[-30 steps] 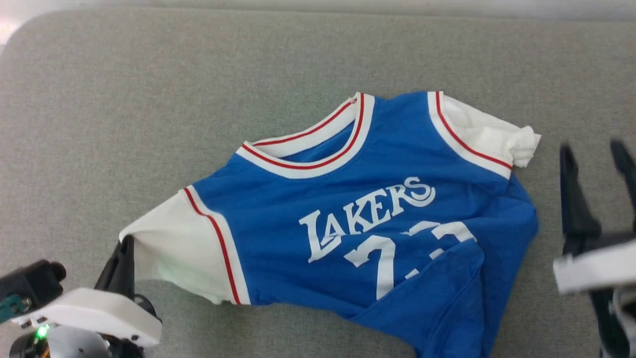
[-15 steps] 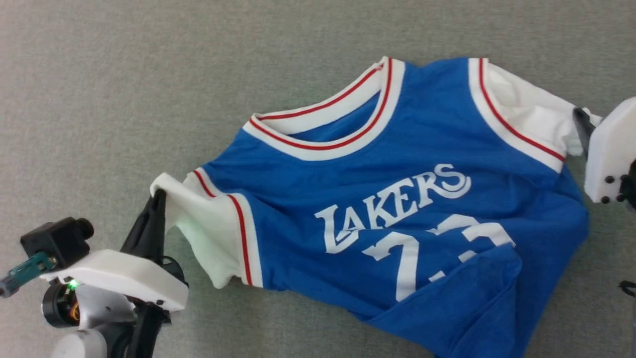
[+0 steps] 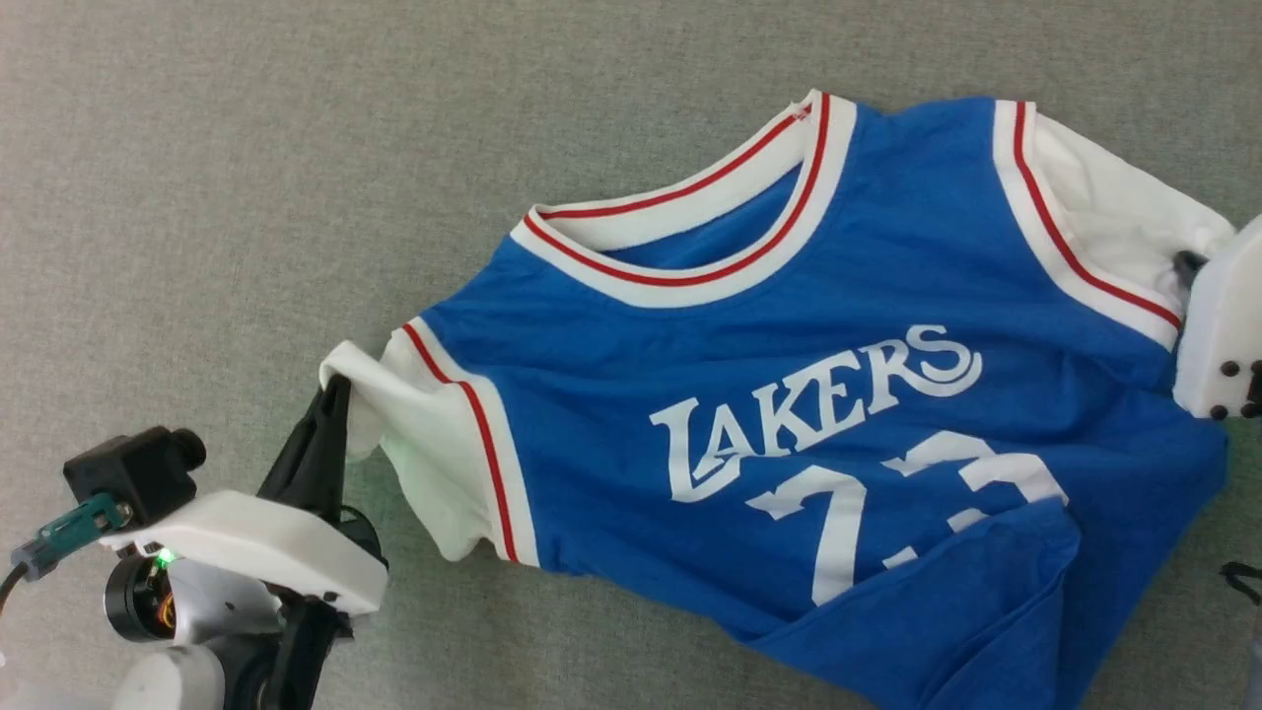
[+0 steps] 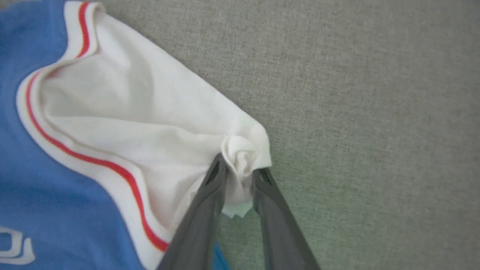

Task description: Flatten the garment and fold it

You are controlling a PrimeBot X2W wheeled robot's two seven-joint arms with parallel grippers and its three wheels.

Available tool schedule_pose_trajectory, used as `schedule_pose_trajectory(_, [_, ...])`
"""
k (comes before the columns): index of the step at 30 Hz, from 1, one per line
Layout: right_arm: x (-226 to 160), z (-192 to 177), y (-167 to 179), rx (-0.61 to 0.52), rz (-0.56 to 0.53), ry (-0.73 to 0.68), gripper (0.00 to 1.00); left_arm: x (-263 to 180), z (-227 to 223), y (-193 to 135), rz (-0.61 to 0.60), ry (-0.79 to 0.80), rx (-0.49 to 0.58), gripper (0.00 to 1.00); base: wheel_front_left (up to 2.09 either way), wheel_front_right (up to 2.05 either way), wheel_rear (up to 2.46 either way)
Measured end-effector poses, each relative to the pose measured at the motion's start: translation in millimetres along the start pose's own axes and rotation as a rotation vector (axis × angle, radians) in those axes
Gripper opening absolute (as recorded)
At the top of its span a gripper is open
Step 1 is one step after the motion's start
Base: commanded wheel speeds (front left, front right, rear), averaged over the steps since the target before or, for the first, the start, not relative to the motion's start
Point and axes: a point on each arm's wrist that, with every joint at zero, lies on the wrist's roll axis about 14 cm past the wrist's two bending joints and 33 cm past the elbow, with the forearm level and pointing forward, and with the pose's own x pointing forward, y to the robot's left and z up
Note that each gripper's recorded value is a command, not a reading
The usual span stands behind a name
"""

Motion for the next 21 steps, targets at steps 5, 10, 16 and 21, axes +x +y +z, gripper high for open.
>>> schedule_pose_trajectory(5, [-10.1,18.8,-0.6,0.009,-0.005,-0.124,0.00,0.3,11.6,-6.9,-0.027,-0.039,0.005,0.00,0.00,0.00,0.00])
schedule_pose_trajectory(10, [-39.1,58.7,5.1,0.041,0.030,-0.361,0.00,-3.2,42.4,-25.3,-0.100,-0.129,0.055,0.00,0.00,0.00,0.00])
schedule_pose_trajectory(16, [-103.3,111.9,13.1,0.067,0.076,-0.691,0.00,-17.7,114.0,-66.1,-0.234,-0.324,0.173,0.00,0.00,0.00,0.00])
schedule_pose_trajectory(21, [-176.0,152.5,25.8,0.031,0.108,-0.939,0.00,-43.2,183.5,-114.7,-0.369,-0.487,0.279,0.00,0.00,0.00,0.00])
